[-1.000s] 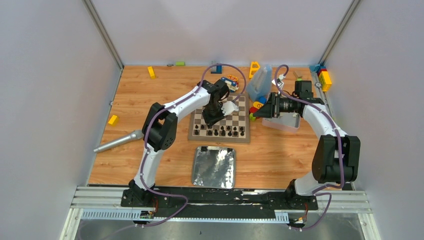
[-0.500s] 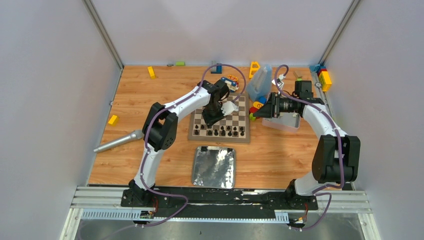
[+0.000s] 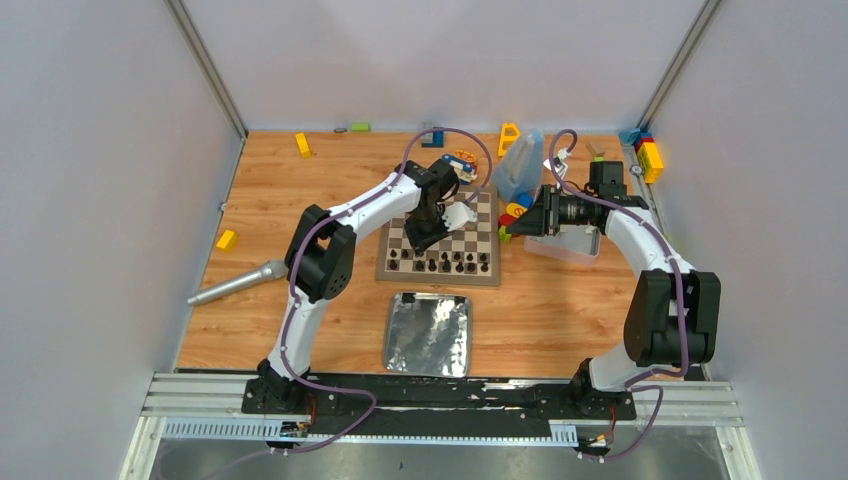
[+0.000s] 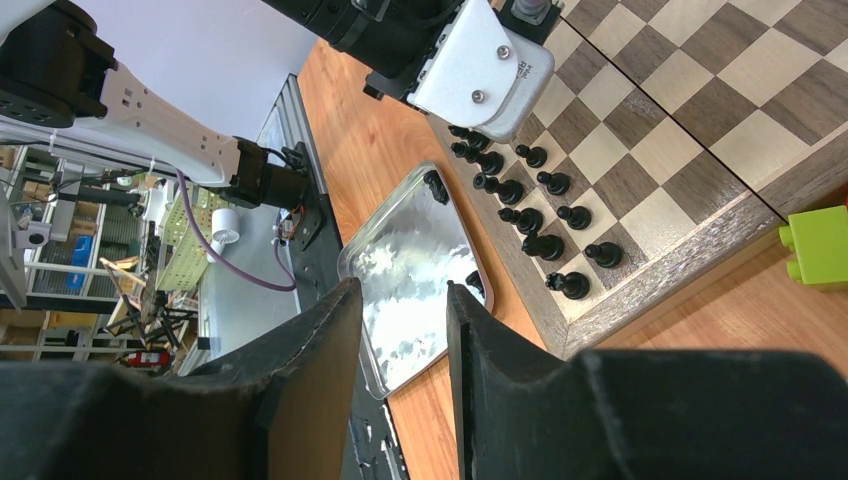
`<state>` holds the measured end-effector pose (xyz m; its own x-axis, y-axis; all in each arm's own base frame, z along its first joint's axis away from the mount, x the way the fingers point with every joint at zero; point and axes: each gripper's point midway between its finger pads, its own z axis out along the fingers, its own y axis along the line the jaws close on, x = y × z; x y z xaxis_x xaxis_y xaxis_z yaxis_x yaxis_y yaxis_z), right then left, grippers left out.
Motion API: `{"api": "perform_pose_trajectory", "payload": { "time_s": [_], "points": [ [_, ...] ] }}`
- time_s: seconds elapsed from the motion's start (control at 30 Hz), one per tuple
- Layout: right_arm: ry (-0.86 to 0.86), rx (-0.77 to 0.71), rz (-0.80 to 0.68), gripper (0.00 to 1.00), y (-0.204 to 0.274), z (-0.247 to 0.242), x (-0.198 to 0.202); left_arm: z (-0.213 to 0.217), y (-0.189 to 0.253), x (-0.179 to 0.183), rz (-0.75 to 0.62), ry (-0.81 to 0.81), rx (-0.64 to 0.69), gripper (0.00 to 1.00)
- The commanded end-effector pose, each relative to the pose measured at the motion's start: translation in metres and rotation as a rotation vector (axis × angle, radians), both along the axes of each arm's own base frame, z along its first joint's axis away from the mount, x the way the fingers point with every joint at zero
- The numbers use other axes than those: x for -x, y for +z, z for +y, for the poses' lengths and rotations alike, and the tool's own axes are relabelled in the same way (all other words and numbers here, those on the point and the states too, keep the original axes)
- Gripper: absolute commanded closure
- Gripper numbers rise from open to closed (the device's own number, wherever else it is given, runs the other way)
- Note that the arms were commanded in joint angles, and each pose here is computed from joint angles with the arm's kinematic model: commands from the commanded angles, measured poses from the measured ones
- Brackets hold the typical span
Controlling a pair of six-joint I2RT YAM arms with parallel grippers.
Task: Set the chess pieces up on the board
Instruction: Place the chess piece on the chessboard.
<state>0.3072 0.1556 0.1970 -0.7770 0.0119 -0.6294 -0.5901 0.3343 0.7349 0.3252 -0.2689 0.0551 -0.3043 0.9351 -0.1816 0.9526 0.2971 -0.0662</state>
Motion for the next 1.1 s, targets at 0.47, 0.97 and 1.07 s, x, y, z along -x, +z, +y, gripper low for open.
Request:
{"api": "perform_pose_trajectory", "payload": {
  "time_s": [0.47, 0.97, 1.07],
  "points": [
    [0.030, -0.025, -0.051, 0.63, 0.008, 0.001, 0.006, -0.004, 0.004, -0.003, -0.004, 0.015, 0.022, 0.74],
    [0.025, -0.018, -0.055, 0.62, 0.009, 0.000, 0.006, -0.011, 0.051, -0.012, -0.098, 0.012, 0.106, 0.58],
    [0.022, -0.003, -0.073, 0.62, 0.010, 0.000, 0.007, -0.009, 0.067, -0.017, -0.137, 0.023, 0.137, 0.55]
  ]
}}
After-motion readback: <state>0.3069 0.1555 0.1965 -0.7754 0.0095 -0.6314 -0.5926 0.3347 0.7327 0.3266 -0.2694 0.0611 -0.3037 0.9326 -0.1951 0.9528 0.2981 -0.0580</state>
